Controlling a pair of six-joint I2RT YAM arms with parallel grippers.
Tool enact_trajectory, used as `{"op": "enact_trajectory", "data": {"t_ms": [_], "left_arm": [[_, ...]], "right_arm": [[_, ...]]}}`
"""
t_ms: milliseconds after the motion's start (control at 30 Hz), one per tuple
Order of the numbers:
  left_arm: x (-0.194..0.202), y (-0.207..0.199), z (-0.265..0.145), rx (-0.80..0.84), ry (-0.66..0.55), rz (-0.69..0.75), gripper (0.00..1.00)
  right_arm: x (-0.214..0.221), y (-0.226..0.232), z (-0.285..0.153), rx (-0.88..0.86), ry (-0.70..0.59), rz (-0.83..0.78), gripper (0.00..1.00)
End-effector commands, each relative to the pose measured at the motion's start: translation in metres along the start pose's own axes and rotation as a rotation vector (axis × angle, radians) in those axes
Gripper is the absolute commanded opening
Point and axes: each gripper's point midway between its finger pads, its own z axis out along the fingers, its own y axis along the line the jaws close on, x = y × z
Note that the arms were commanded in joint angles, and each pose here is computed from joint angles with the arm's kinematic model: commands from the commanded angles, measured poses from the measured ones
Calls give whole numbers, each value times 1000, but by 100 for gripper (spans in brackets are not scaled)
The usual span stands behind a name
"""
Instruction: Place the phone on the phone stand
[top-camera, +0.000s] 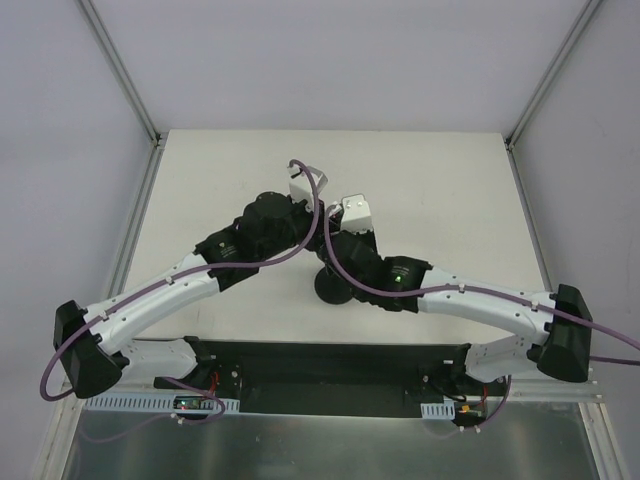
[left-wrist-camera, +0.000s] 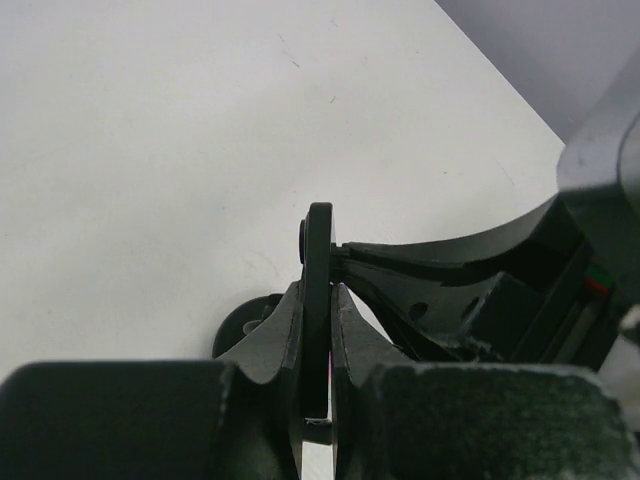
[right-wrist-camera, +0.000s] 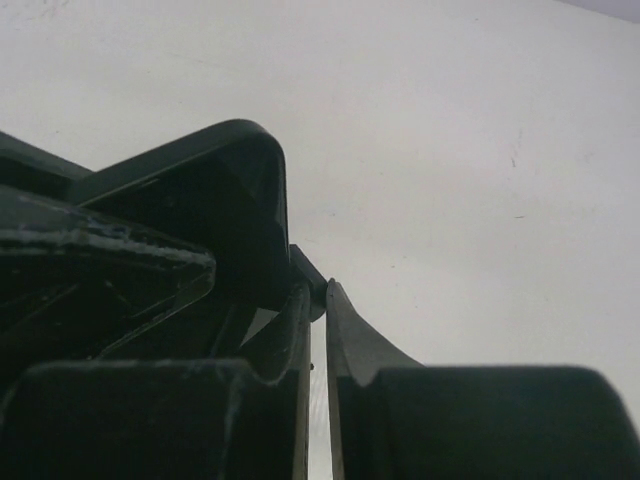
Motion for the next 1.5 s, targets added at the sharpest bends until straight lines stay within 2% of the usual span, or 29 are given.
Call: {"op": "enact_trajectory", "data": {"t_ms": [0,233,367,467,533,600,633,667,700,767,833,867,900,967,1000,1100,1200,1267,1300,1367,1400,1467], "left_arm": [[-6,87,6,-398,-60,32,0],[11,83,13,-369,-35,-43,0],[13,81,16,-357,-33,-42,0],[13,82,10,-342,-38,-35,0],[11,79,6,-299,-43,-41,0],[10,84,0,-284,-53,-50,0],[5,75,1,-221,-69,-33,0],[9,80,0,-210,-67,-19,0],[5,77,-2,-185,-79,-3,0],[3,73,-3,-128,-69,46,0],[1,79,-4,-89,-46,56,0],[2,72,-5,-28,-28,48,0],[-1,81,-8,-14,-31,33,0],[2,67,-13,131,-12,37,0],[1,64,-17,186,-10,51,0],[8,46,-27,338,24,142,0],[9,41,-31,409,34,211,0],[6,40,-31,427,35,201,0],[5,41,-31,417,46,158,6],[-6,49,-30,386,41,100,28],[-8,52,-30,366,47,42,49],[-17,52,-34,367,32,6,62]], "right_arm": [[-75,35,-48,-59,-173,211,0],[-65,45,-43,55,-212,189,0],[-64,53,-46,12,-202,167,24],[-69,38,-54,-11,-215,166,35],[-70,16,-56,-25,-220,170,38],[-74,14,-51,-122,-241,187,43],[-65,1,-50,-136,-252,147,47],[-61,-4,-46,-155,-257,148,55],[-66,-13,-42,-198,-272,179,58],[-46,-22,-27,-227,-238,160,60],[-38,-24,-15,-334,-212,148,63],[-31,-23,-10,-372,-195,124,68],[-24,-18,-5,-462,-167,105,70],[-12,-8,-3,-559,-137,55,74],[-7,-10,3,-568,-122,46,77],[0,16,-6,-774,-117,4,81],[-1,27,-6,-825,-113,11,86],[-6,30,-7,-838,-131,21,94],[-12,30,-8,-835,-142,33,96],[-21,25,-4,-774,-165,43,100],[-22,28,-6,-761,-158,36,97],[-31,30,-5,-704,-164,37,97]]}}
